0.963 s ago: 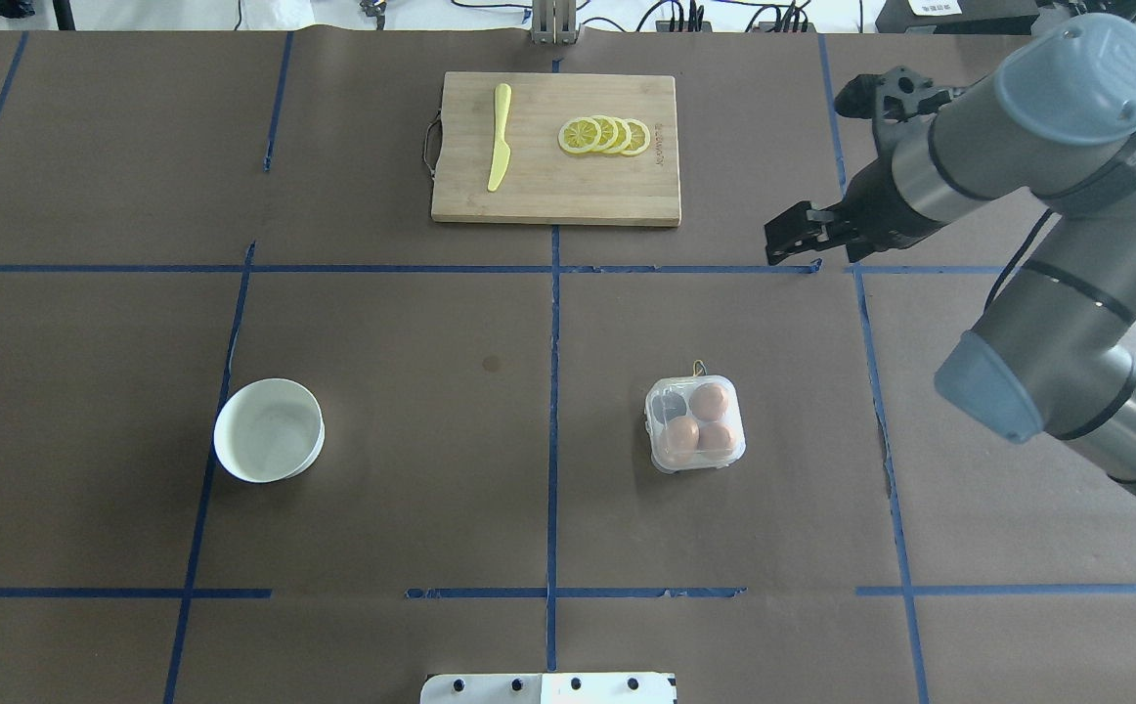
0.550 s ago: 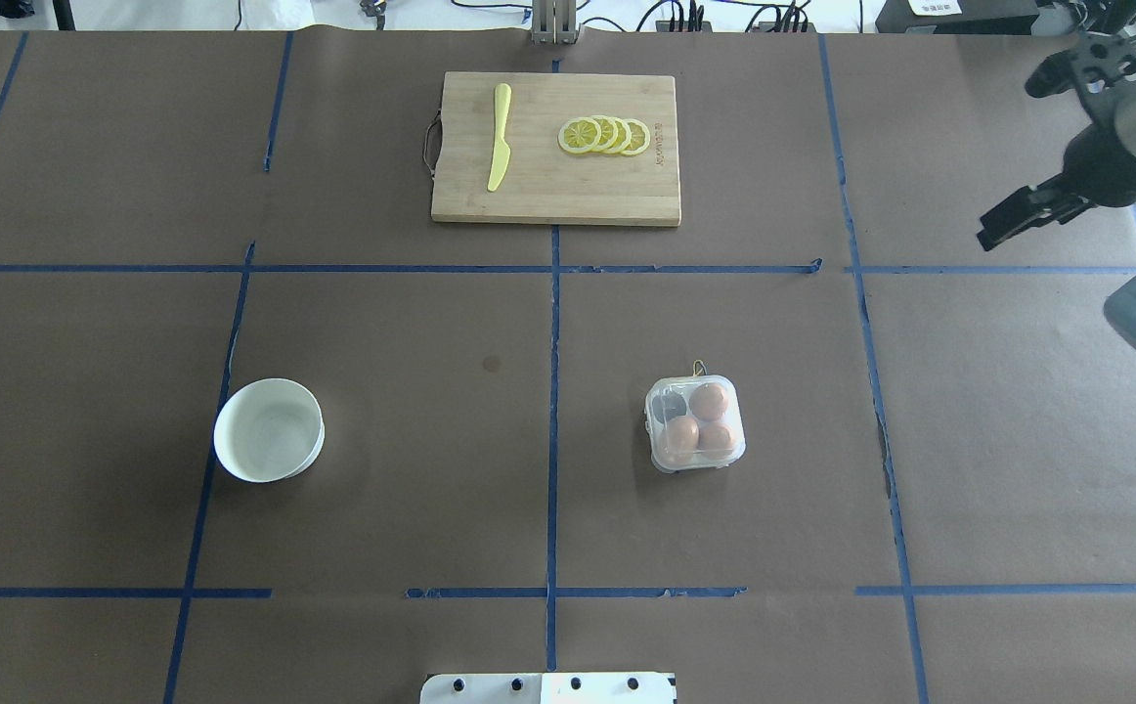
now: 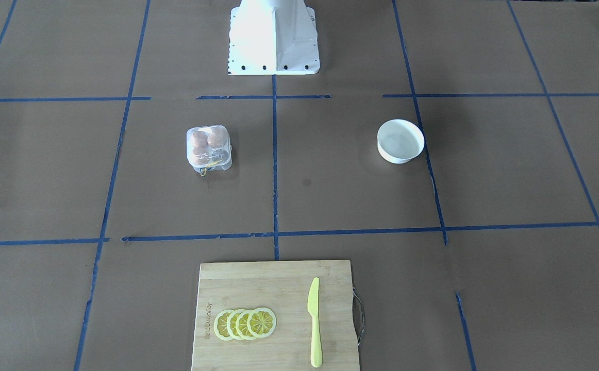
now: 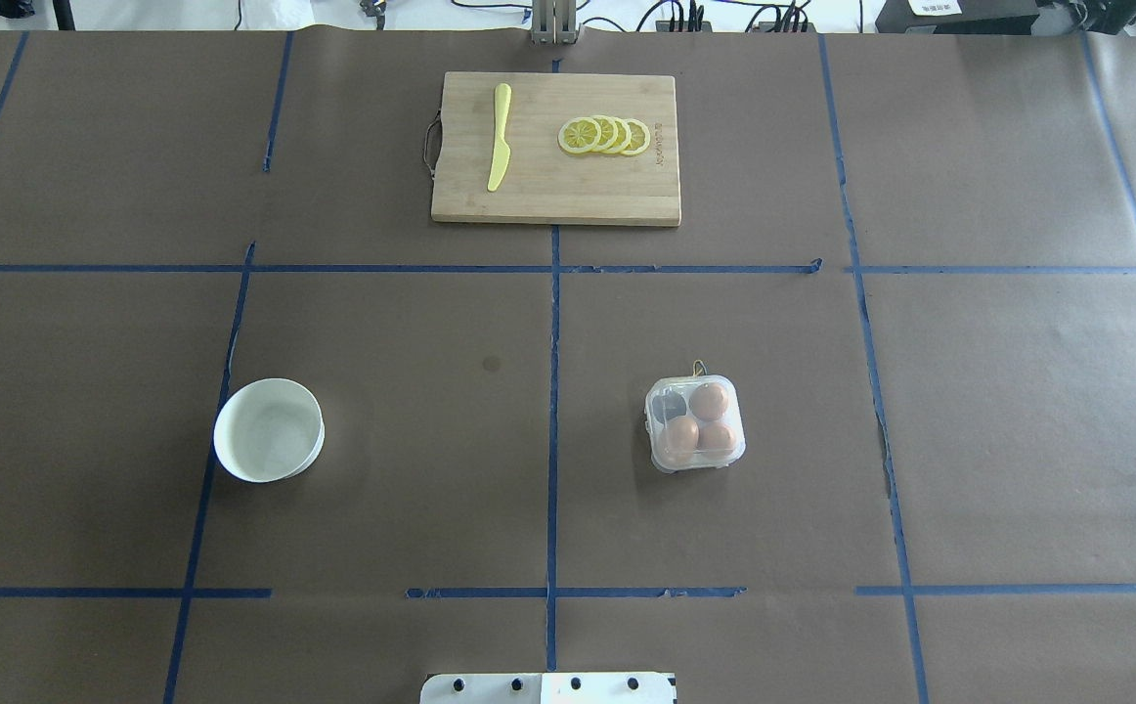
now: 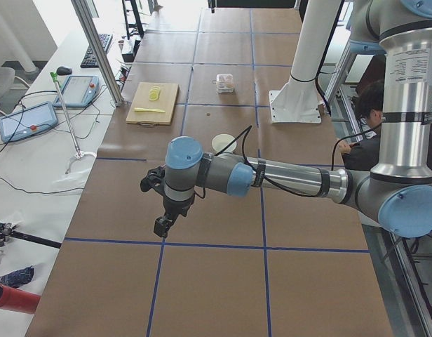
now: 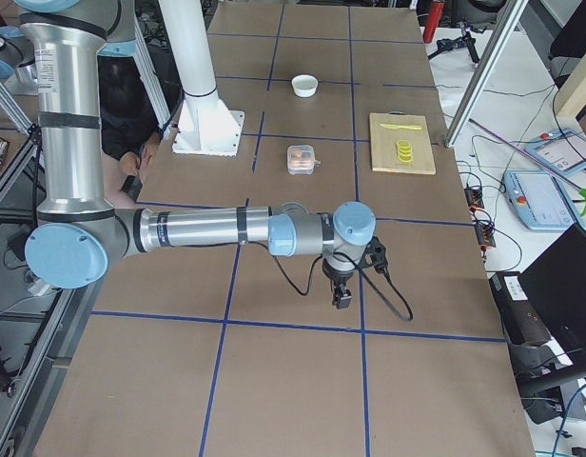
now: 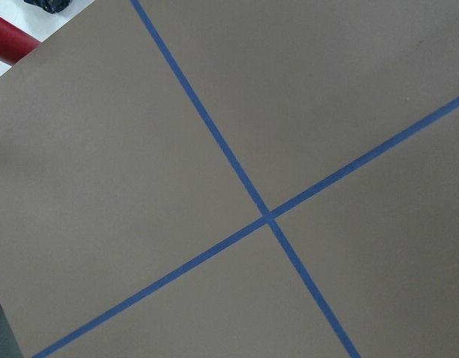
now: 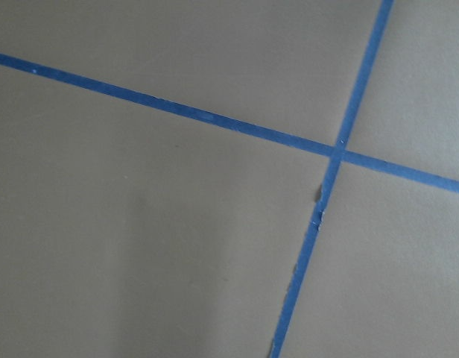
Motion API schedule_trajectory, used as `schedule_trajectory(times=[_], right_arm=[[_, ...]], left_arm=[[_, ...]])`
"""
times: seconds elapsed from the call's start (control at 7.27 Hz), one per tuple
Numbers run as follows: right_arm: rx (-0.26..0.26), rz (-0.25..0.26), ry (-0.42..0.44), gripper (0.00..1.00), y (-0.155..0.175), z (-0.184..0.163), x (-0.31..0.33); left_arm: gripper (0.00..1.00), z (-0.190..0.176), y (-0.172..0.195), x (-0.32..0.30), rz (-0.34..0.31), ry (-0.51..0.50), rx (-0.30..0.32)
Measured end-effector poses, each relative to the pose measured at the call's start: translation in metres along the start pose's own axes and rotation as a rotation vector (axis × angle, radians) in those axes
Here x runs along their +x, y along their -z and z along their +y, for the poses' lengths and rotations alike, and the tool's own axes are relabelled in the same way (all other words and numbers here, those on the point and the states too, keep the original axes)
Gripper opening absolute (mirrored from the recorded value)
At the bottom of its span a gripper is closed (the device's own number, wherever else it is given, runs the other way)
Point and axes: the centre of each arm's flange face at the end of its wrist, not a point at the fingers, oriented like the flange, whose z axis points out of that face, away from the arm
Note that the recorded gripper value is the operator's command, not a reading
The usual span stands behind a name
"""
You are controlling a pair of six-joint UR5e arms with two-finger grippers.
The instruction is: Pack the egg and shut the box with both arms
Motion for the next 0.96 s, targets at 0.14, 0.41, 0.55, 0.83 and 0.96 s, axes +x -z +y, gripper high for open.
schedule_trajectory(times=[0.14,0.41,0.55,0.83,0.96], right_arm=[[-0.005,-0.009,-0.032,1.0,-0.004,0.011,0.017],[0.016,-0.008,-0.084,1.0,0.006,0.027,0.04],[0.039,-0.005,-0.11,1.0,0.016,0.037,0.052],[0.059,-0.003,-0.139,1.0,0.025,0.049,0.063],[0.061,-0.003,-0.147,1.0,0.026,0.051,0.065]], left_arm=[[1.0,0.01,-0.004,-0.002,0.0,0.009,-0.014],[1.0,0.027,-0.017,-0.004,0.021,0.045,-0.042],[1.0,0.032,-0.025,-0.005,0.032,0.097,-0.056],[1.0,0.021,-0.042,0.013,0.094,0.174,-0.067],[1.0,0.011,-0.054,0.031,0.14,0.191,-0.082]])
